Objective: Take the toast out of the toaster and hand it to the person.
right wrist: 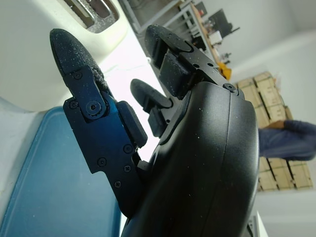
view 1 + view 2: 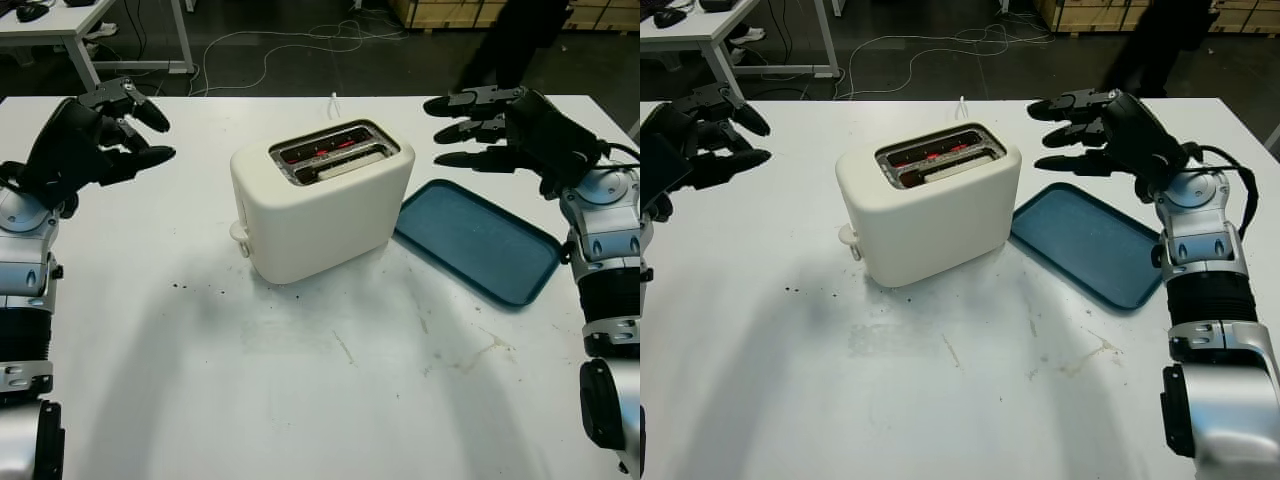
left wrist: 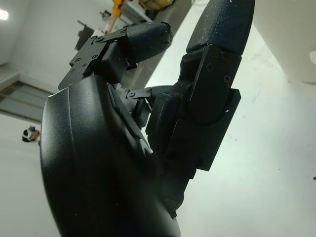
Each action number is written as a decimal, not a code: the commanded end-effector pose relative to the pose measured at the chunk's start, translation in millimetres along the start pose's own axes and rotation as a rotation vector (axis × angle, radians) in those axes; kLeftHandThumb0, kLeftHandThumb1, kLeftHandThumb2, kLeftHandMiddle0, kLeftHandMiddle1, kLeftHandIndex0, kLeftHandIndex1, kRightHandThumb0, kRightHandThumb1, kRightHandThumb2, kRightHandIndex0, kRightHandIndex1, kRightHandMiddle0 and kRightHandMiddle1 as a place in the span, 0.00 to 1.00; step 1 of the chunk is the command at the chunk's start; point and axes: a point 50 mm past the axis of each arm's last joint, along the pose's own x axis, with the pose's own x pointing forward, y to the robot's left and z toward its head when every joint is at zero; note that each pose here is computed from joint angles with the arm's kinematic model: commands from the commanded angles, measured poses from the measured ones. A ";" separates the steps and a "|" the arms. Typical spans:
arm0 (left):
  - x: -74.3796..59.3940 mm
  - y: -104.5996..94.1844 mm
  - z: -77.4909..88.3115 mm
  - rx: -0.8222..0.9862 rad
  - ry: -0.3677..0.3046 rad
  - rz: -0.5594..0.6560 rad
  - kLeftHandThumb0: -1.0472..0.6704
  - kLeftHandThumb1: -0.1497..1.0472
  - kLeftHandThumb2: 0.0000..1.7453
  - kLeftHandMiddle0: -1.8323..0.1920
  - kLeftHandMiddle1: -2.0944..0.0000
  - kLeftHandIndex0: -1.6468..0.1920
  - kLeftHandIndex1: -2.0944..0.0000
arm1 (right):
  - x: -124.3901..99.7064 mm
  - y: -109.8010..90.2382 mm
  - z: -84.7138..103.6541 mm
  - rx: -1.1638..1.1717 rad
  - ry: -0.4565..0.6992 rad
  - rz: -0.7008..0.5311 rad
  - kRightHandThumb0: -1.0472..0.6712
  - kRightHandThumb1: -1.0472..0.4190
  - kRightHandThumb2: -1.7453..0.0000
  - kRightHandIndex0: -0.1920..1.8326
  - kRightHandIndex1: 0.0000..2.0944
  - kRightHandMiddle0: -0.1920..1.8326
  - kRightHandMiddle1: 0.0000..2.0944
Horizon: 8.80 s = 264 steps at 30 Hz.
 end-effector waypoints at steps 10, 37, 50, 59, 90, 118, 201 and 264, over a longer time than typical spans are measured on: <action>-0.8 1.2 1.0 0.000 -0.008 0.002 0.00 0.89 0.04 0.65 0.27 0.68 0.30 | 1.6 -2.0 4.3 0.006 -0.014 -0.010 0.21 0.23 1.00 0.36 0.29 0.46 0.00; -1.2 1.6 0.3 -0.003 -0.004 0.003 0.00 0.89 0.03 0.65 0.27 0.68 0.30 | 1.4 -1.8 3.9 0.008 -0.012 -0.006 0.21 0.23 1.00 0.36 0.29 0.46 0.00; -1.4 1.9 0.5 0.001 0.000 0.002 0.00 0.89 0.03 0.66 0.27 0.68 0.30 | 1.2 -1.5 4.1 0.010 -0.018 -0.004 0.21 0.23 1.00 0.35 0.29 0.46 0.00; -0.8 1.3 0.6 -0.015 0.001 0.003 0.00 0.89 0.02 0.65 0.27 0.67 0.30 | 1.5 -1.8 4.0 0.009 -0.012 -0.005 0.21 0.22 1.00 0.36 0.29 0.46 0.00; -1.1 1.5 0.7 -0.006 -0.008 0.001 0.00 0.89 0.03 0.65 0.28 0.67 0.31 | 1.7 -2.1 4.6 0.005 -0.014 -0.010 0.22 0.23 1.00 0.37 0.27 0.46 0.00; -1.0 0.8 0.2 -0.014 -0.006 0.001 0.00 0.89 0.03 0.65 0.28 0.66 0.31 | 2.0 -1.1 4.1 0.014 -0.011 -0.006 0.21 0.23 1.00 0.37 0.28 0.47 0.00; -0.5 0.6 0.7 -0.009 -0.009 -0.004 0.00 0.89 0.03 0.65 0.28 0.67 0.32 | 1.7 -2.1 4.6 -0.009 -0.013 -0.004 0.21 0.22 1.00 0.37 0.26 0.46 0.00; 0.0 -0.5 2.1 0.005 -0.007 -0.013 0.00 0.89 0.04 0.65 0.29 0.67 0.32 | 2.2 -2.3 5.0 -0.027 -0.019 -0.015 0.21 0.21 1.00 0.38 0.27 0.47 0.00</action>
